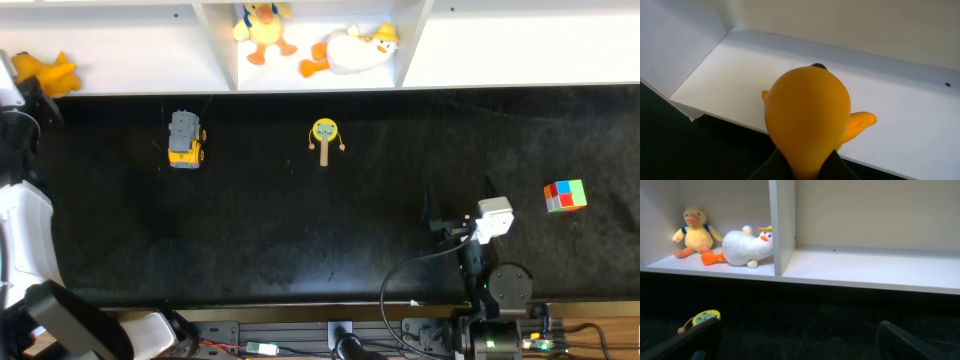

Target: Store Toys

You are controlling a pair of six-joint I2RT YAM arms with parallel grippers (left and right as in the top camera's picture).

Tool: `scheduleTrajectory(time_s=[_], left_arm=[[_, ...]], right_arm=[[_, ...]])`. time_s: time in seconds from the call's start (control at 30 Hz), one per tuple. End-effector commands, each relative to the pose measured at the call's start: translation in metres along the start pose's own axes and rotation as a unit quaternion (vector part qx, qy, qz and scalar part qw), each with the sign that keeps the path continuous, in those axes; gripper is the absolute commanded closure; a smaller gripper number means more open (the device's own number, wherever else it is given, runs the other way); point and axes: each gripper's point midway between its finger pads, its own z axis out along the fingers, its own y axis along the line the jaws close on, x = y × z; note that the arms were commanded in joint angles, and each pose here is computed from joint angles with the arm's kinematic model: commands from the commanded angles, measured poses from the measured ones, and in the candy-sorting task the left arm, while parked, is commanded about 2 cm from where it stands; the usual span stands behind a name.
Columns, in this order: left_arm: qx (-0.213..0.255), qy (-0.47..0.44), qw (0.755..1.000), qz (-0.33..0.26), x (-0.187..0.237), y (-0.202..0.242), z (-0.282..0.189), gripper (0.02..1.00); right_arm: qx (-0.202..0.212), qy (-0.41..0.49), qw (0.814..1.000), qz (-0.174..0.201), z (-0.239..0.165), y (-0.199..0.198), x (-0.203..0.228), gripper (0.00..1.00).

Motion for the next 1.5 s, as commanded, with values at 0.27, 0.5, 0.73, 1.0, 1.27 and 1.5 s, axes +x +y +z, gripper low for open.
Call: scheduleTrajectory(time_s=[0.27, 0.5, 0.73, 1.0, 1.27, 1.5], left_arm=[[-0.005, -0.014, 1.0, 0.007, -0.017, 0.005, 0.017, 0.956], [0.0, -0.014, 1.0, 0.01, -0.015, 0.001, 0.022, 0.958], [0.001, -0.017, 1.0, 0.021, -0.016, 0.0, 0.025, 0.961], [0.007, -0.008, 1.0, 0.023, -0.006, -0.004, 0.038, 0.961], [0.015, -0.01, 0.999, 0.027, -0.005, -0.012, 0.043, 0.961], [0.019, -0.011, 0.999, 0.029, 0.0, -0.015, 0.053, 0.958]], right_arm=[[0.003, 0.001, 1.0, 0.004, 0.0, -0.001, 0.004, 0.005], [0.003, 0.001, 1.0, 0.004, 0.0, -0.001, 0.004, 0.005], [0.003, 0.001, 1.0, 0.004, 0.0, -0.001, 0.004, 0.005], [0.003, 0.001, 1.0, 0.004, 0.0, -0.001, 0.004, 0.005], [0.003, 0.001, 1.0, 0.004, 0.0, -0.001, 0.004, 0.007], [0.003, 0.001, 1.0, 0.004, 0.0, -0.001, 0.004, 0.005]])
